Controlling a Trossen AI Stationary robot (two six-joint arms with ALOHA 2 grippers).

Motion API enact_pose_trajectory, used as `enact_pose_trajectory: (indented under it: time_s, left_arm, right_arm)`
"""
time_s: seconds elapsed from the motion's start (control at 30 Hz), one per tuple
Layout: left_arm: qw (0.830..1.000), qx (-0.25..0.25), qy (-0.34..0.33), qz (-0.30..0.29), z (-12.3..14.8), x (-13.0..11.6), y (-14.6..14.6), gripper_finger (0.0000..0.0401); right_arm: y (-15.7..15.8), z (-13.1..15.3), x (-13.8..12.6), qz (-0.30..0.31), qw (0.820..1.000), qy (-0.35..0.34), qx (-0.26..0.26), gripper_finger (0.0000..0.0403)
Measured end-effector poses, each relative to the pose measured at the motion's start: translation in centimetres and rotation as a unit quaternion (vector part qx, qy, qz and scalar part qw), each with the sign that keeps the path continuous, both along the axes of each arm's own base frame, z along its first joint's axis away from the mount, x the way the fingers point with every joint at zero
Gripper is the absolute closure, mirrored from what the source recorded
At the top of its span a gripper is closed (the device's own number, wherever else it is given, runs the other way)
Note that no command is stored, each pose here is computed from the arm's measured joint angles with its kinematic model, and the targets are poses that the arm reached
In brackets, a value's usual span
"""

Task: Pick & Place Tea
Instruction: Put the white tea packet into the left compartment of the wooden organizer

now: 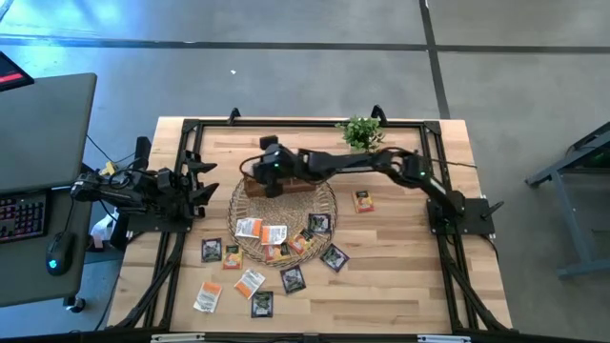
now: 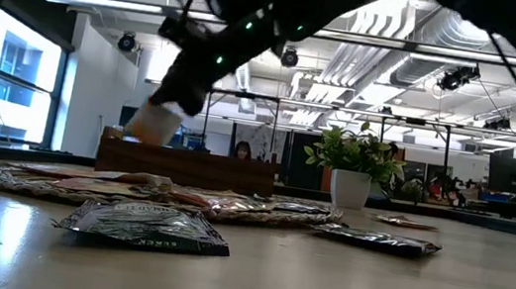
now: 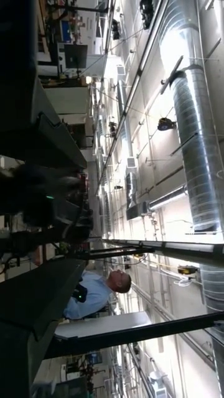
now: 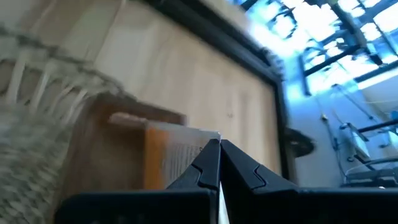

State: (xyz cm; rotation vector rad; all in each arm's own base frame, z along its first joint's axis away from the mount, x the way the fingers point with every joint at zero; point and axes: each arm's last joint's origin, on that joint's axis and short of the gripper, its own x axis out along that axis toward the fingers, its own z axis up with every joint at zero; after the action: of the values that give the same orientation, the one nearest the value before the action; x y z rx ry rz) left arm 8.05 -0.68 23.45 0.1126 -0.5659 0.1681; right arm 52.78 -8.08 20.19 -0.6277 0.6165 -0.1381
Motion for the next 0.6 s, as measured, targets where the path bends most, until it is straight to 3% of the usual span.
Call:
enact_pose_trajectory:
  time_s: [0.3, 0.6]
  left_arm:
    - [1.000, 0.000, 0.000, 0.000, 0.0, 0.0, 0.0, 0.0156]
    - [1.000, -0.001, 0.000, 0.001, 0.0, 0.0, 0.0, 0.0156]
  right_arm:
    - [-0.1, -2.0, 0.6, 0.021, 0.998, 0.038, -0.043, 0.0398]
    - [0.0, -1.9, 0.7, 0.009, 0.998, 0.032, -0.051, 0.0346]
